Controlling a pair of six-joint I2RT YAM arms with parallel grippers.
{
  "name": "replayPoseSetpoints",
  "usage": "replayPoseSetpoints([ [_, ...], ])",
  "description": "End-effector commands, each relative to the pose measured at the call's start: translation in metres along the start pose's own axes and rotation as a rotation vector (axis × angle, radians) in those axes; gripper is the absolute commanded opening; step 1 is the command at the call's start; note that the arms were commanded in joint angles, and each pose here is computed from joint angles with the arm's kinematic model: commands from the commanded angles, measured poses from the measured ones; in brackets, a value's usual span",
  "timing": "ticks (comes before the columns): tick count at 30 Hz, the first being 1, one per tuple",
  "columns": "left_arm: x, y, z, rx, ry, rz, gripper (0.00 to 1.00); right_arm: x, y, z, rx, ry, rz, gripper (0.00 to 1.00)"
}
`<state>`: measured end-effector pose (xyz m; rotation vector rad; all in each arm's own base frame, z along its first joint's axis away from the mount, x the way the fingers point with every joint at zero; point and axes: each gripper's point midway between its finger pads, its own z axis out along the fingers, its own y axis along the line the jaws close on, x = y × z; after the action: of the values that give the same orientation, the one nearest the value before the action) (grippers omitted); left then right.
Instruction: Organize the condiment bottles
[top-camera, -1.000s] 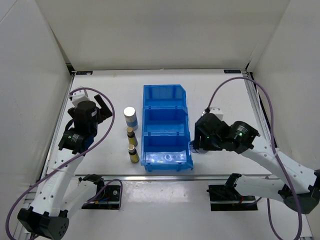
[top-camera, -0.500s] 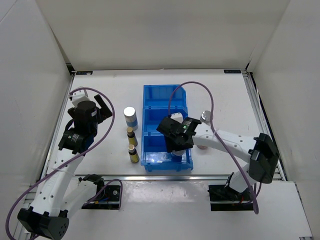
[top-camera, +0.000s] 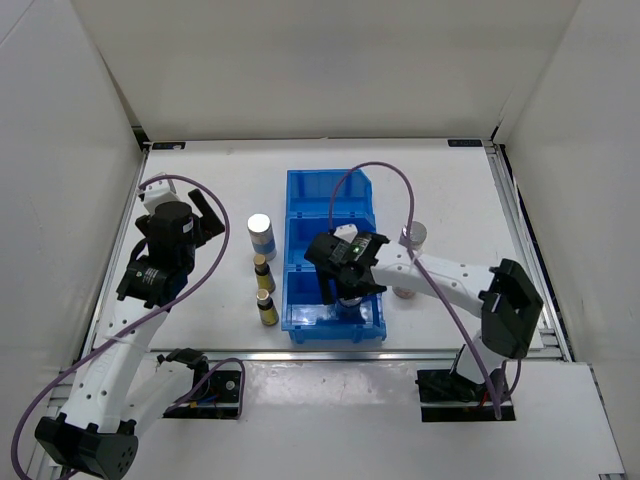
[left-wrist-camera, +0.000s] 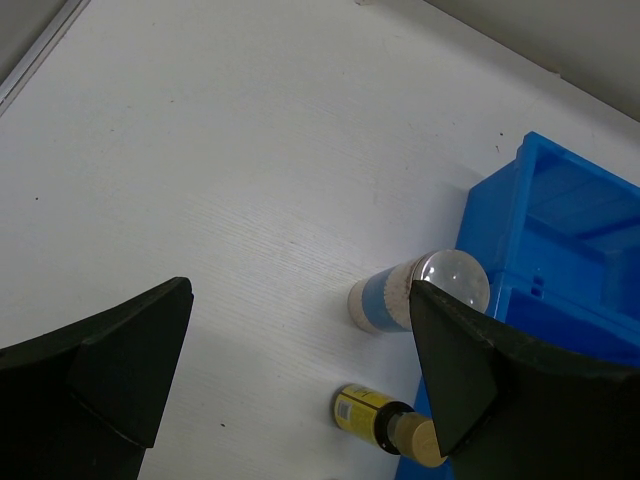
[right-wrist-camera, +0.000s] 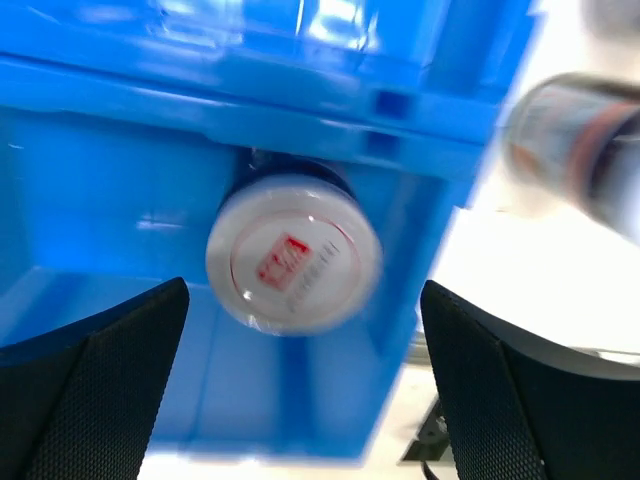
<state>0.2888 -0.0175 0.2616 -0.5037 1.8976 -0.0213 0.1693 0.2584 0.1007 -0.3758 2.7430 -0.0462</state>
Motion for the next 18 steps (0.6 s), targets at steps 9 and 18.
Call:
replayPoseSetpoints([
  [9, -0.004, 0.000, 0.000, -0.008, -0.011, -0.005, 1.00, -0.054, -0.116, -0.124, -0.048, -0.329, 0.157, 1.00],
  [18, -0.001, 0.000, 0.003, -0.013, -0.002, 0.009, 1.00, -0.045, -0.150, -0.051, -0.059, -0.143, 0.265, 1.00],
])
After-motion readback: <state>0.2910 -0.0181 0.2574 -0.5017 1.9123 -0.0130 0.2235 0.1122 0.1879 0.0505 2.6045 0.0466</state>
